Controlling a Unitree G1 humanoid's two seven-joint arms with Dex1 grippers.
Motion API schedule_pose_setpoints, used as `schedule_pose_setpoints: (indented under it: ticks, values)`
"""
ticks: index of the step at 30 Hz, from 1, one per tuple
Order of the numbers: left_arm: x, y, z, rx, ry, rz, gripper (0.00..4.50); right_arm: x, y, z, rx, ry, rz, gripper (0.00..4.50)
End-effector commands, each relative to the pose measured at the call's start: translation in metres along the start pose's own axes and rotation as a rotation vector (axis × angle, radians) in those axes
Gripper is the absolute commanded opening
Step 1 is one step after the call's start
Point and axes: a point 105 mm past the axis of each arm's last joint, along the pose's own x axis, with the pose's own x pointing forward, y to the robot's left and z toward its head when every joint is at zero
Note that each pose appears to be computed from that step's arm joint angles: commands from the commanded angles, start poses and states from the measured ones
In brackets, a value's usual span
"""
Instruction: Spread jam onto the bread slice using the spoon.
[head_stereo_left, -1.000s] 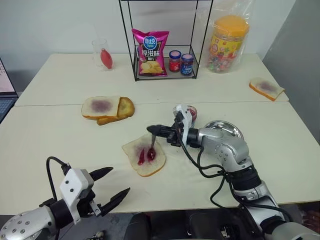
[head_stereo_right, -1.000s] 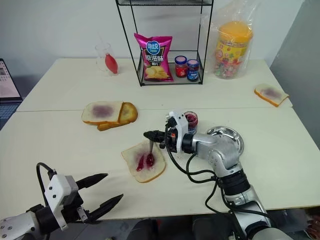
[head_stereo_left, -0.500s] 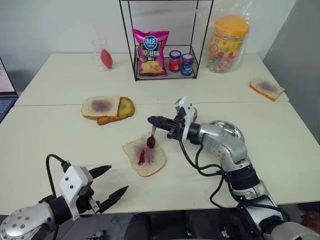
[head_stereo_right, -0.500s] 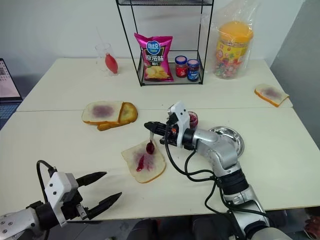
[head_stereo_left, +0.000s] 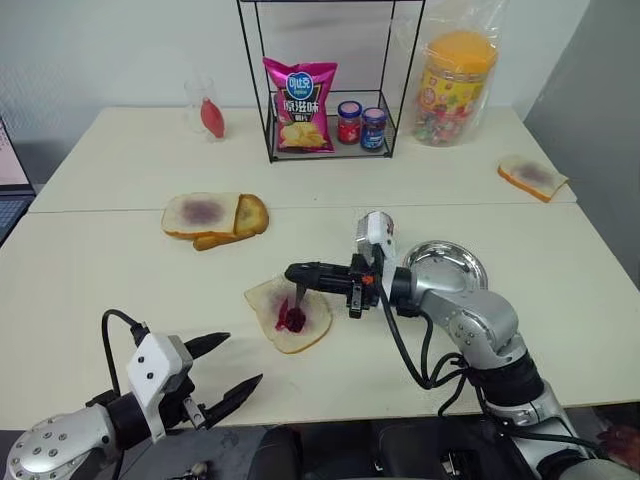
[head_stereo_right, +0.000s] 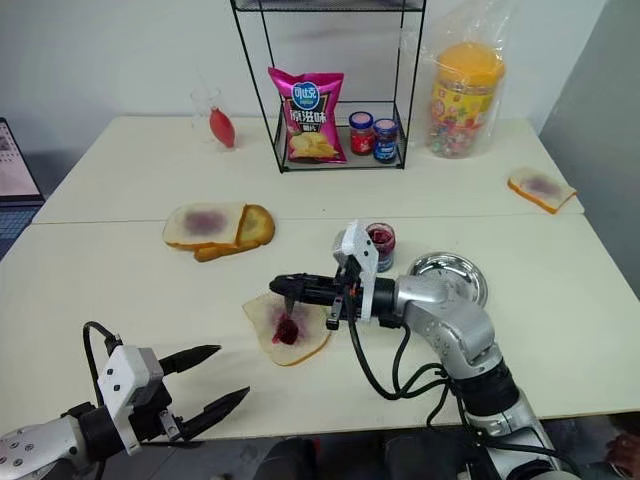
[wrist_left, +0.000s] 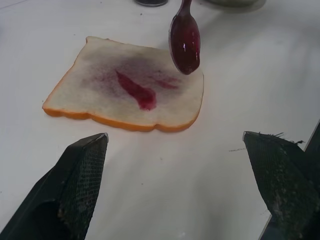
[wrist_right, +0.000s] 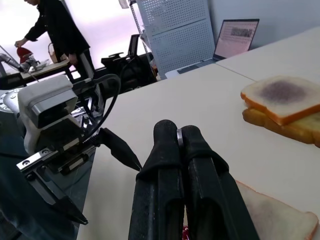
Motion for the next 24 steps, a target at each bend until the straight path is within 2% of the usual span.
schedule_pose_setpoints:
  ticks: [1,5,10,24]
  values:
    - [-0.002,-0.003,0.007,0.03,-0.012,-0.012,4.5,0.0,0.003,0.003,-0.047,-0.007,0.033,0.04]
    - [-0.002,-0.005,0.006,0.027,-0.009,-0.013,4.5,0.001,-0.002,-0.012,-0.036,0.015,0.033,0.04]
    - [-0.002,-0.004,0.007,0.029,-0.011,-0.009,4.5,0.011,-0.017,-0.028,-0.12,0.056,0.031,0.04]
    - [0.0,-0.002,0.007,0.032,-0.014,-0.012,4.5,0.011,-0.044,-0.009,-0.249,0.003,-0.051,0.04]
